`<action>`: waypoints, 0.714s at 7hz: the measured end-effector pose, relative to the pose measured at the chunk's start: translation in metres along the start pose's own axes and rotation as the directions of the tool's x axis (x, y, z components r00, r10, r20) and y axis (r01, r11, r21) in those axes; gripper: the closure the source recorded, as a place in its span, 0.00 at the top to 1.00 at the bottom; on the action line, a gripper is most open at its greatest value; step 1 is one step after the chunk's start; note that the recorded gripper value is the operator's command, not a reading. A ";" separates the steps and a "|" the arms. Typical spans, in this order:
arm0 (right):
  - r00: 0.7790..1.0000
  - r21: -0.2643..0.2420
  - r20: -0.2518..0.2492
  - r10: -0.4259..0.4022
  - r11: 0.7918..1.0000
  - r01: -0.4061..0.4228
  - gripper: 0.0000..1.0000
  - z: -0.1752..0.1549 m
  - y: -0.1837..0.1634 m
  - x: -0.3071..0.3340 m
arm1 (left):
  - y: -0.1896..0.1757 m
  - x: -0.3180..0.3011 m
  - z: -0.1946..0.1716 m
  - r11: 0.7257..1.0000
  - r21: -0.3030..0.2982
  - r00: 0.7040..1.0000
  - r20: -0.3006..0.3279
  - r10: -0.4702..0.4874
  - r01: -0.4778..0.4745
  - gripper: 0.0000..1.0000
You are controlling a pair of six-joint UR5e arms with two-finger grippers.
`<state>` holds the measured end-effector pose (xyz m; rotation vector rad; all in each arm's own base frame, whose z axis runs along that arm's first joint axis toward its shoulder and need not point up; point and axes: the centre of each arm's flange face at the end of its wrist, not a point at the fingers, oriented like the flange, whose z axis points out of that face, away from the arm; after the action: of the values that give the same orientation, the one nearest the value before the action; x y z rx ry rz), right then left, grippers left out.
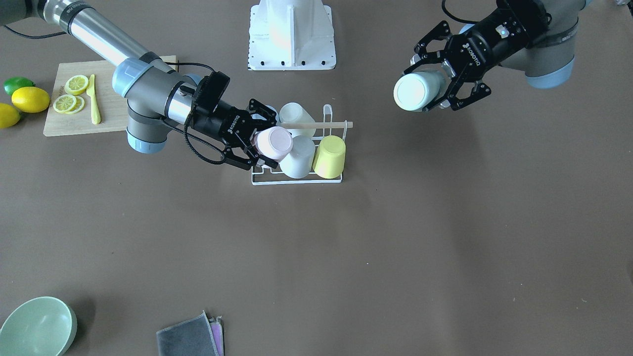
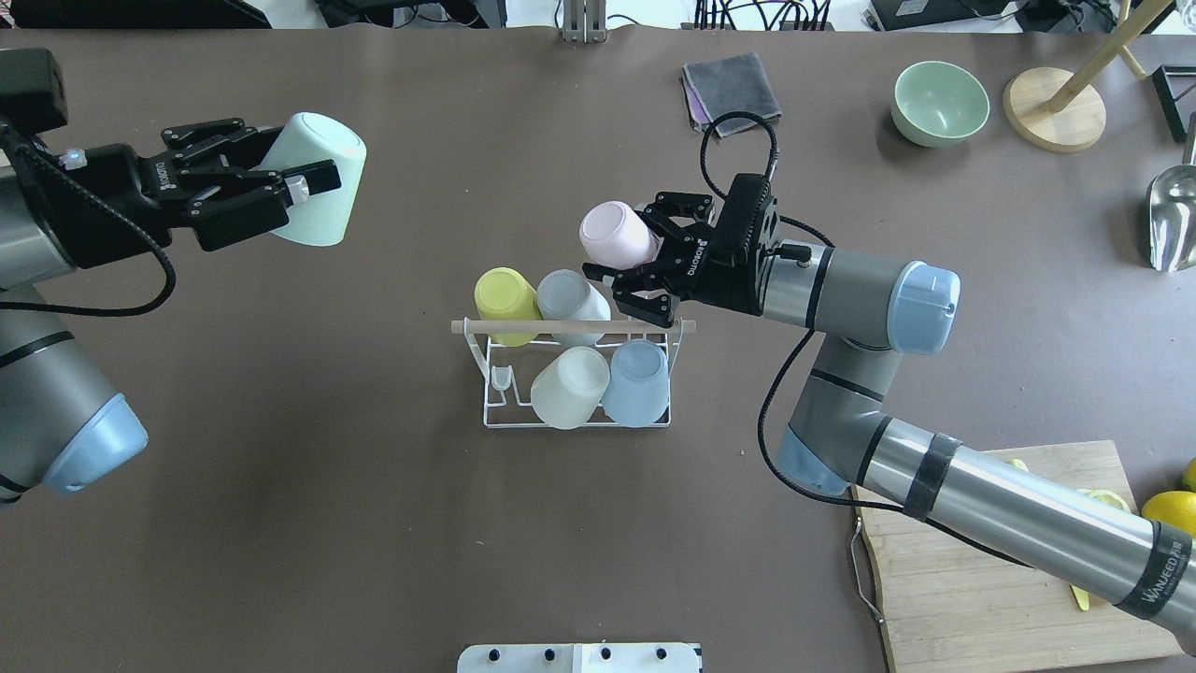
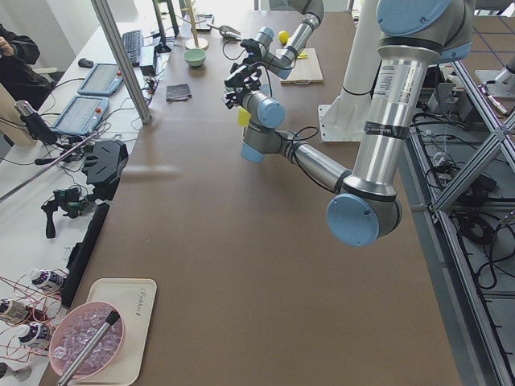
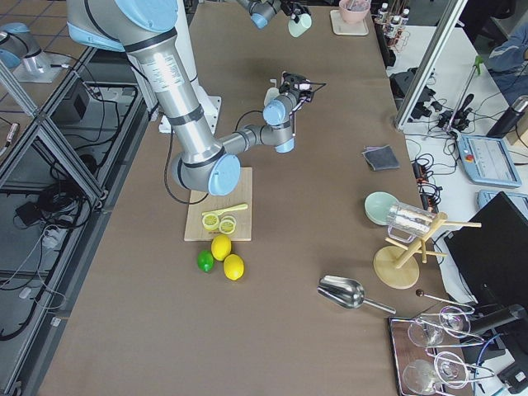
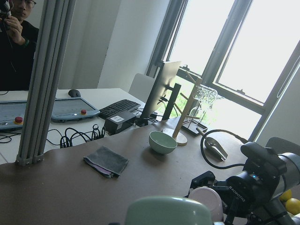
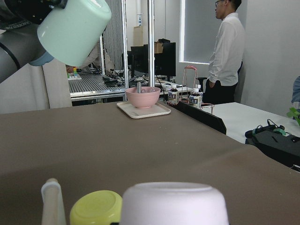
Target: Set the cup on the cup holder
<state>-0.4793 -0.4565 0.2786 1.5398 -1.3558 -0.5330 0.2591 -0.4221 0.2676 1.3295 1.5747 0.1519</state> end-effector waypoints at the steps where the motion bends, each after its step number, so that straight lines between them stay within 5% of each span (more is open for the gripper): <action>1: 1.000 0.000 0.010 -0.002 1.000 0.002 0.00 -0.002 0.000 0.001 | 0.004 0.008 0.001 0.999 0.032 1.000 -0.011 0.012 -0.012 0.00; 5: 0.996 -0.018 0.082 -0.017 1.000 0.018 0.00 -0.012 -0.004 0.009 | 0.092 0.073 0.029 0.975 0.159 0.985 0.095 0.144 -0.158 0.00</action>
<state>-0.4647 -0.4605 0.2825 1.5306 -1.3966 -0.6240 0.3511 -0.3429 0.2702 1.5671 1.4407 0.0592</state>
